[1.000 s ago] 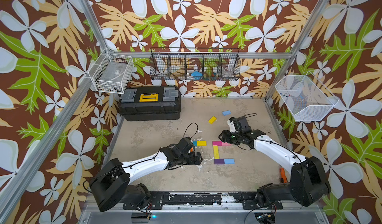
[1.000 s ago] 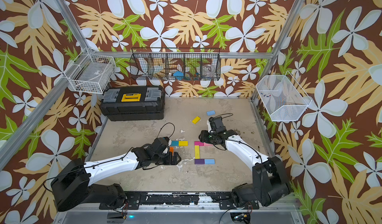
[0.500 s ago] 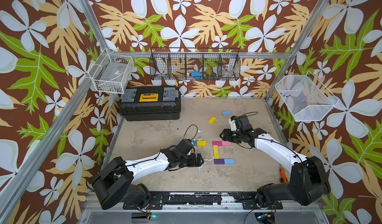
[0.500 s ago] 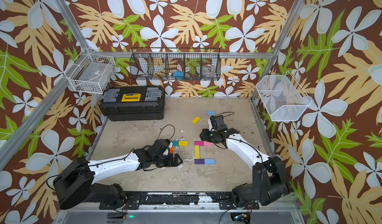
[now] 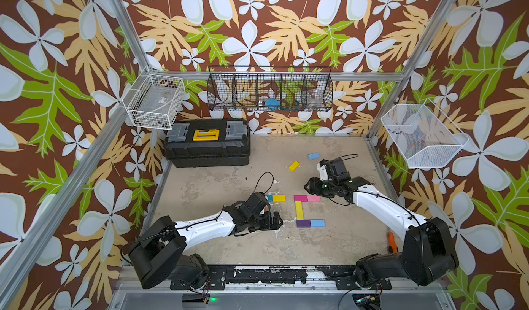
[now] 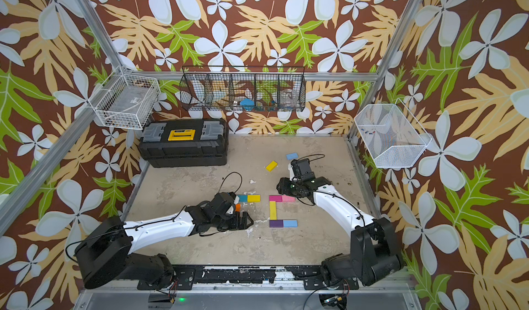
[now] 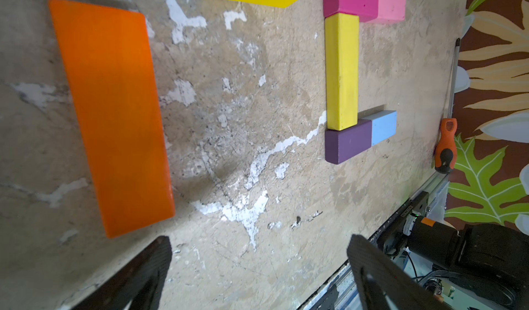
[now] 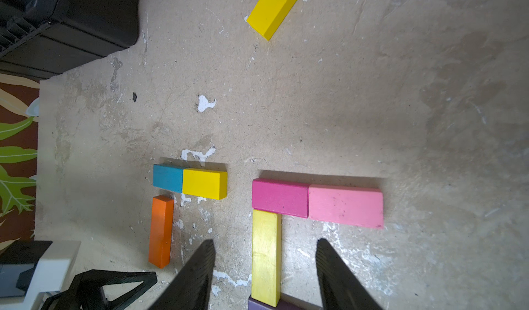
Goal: Assemble the letter c with building blocks
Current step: Assemble the building block at the center of the board.
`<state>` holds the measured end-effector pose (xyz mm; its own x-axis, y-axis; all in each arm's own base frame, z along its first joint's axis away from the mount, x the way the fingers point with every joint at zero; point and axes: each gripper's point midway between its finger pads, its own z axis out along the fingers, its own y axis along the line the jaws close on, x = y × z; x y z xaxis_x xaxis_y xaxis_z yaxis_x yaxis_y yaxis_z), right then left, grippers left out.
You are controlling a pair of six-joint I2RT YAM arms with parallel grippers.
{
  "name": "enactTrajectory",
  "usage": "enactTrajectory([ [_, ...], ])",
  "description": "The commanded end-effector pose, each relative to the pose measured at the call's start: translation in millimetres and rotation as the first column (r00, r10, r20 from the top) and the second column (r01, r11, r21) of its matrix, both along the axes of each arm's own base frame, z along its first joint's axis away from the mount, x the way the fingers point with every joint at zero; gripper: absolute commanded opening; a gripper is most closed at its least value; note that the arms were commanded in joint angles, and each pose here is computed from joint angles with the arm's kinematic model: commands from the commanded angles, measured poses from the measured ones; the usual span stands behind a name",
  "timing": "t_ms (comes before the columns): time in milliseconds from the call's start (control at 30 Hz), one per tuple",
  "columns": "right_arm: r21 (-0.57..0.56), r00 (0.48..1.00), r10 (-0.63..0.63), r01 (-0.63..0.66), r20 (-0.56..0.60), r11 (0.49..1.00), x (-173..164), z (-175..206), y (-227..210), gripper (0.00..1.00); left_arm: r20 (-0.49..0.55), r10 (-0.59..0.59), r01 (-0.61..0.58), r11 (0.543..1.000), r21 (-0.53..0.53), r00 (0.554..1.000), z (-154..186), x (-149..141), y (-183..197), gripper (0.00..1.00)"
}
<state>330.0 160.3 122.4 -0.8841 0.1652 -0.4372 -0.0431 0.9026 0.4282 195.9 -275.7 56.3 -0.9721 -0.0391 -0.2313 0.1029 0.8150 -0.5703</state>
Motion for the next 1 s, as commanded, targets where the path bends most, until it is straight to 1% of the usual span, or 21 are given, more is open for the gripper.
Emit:
enactTrajectory([
  [0, -0.013, 1.000, -0.006, 0.006, 0.015, 1.000, 2.6, 3.8, -2.2, 0.58, -0.009, 0.005, -0.005, 1.000, -0.014, 1.000, -1.3, -1.2, -1.5, 1.00],
  [967, -0.015, 1.000, -0.007, 0.007, 0.017, 1.000, 3.5, 3.5, -3.1, 0.58, 0.011, -0.009, 0.009, 1.000, 0.030, 1.000, -8.4, 8.9, -3.6, 1.00],
])
